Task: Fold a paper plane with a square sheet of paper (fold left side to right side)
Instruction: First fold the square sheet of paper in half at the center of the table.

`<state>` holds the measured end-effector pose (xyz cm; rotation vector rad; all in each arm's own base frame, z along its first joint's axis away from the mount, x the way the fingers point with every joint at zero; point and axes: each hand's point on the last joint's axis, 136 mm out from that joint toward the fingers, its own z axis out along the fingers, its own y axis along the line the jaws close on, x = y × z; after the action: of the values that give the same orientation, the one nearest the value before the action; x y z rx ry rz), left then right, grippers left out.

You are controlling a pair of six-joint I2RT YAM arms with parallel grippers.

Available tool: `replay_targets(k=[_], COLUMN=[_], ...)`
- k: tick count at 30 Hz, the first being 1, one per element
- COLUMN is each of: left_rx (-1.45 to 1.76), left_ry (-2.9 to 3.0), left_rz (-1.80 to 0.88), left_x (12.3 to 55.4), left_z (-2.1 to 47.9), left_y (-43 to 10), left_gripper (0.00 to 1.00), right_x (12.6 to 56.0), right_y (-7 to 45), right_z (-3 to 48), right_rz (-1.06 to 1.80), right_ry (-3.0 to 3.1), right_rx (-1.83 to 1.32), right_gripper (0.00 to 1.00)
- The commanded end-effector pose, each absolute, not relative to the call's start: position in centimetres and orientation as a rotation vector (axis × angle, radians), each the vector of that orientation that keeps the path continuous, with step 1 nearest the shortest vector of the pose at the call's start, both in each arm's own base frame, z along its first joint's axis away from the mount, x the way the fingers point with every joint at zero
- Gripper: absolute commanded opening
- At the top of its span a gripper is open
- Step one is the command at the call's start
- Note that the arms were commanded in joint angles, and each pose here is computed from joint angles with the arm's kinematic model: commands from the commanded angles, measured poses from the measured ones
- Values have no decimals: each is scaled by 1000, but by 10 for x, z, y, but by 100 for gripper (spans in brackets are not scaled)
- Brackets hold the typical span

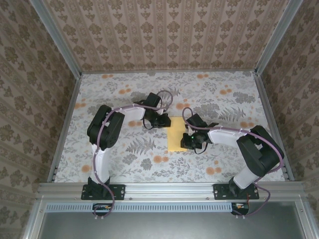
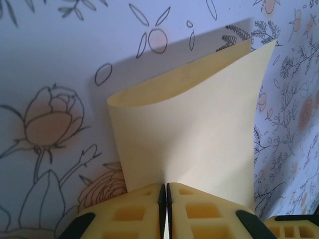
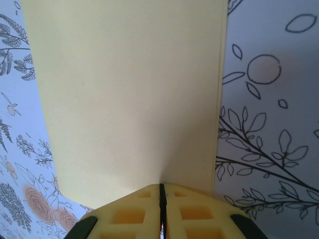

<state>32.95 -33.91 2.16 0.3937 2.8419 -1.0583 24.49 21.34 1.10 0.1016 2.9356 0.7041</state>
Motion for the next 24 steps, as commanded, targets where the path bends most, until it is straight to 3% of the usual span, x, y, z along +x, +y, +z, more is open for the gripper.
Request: replay_targets(k=[1,24], left_rx=[344,279], left_ry=[2845,2793], left_rz=[-878,-888], left_x=[362,423], left_z=[1,9], left_y=[-315,-316], left_gripper=[14,17], right_x=[205,200], right_y=[180,182], right_z=[-25,-27], right_rz=[481,505], right_ry=[3117,3123], right_rx=[158,171], right_gripper=[10,10])
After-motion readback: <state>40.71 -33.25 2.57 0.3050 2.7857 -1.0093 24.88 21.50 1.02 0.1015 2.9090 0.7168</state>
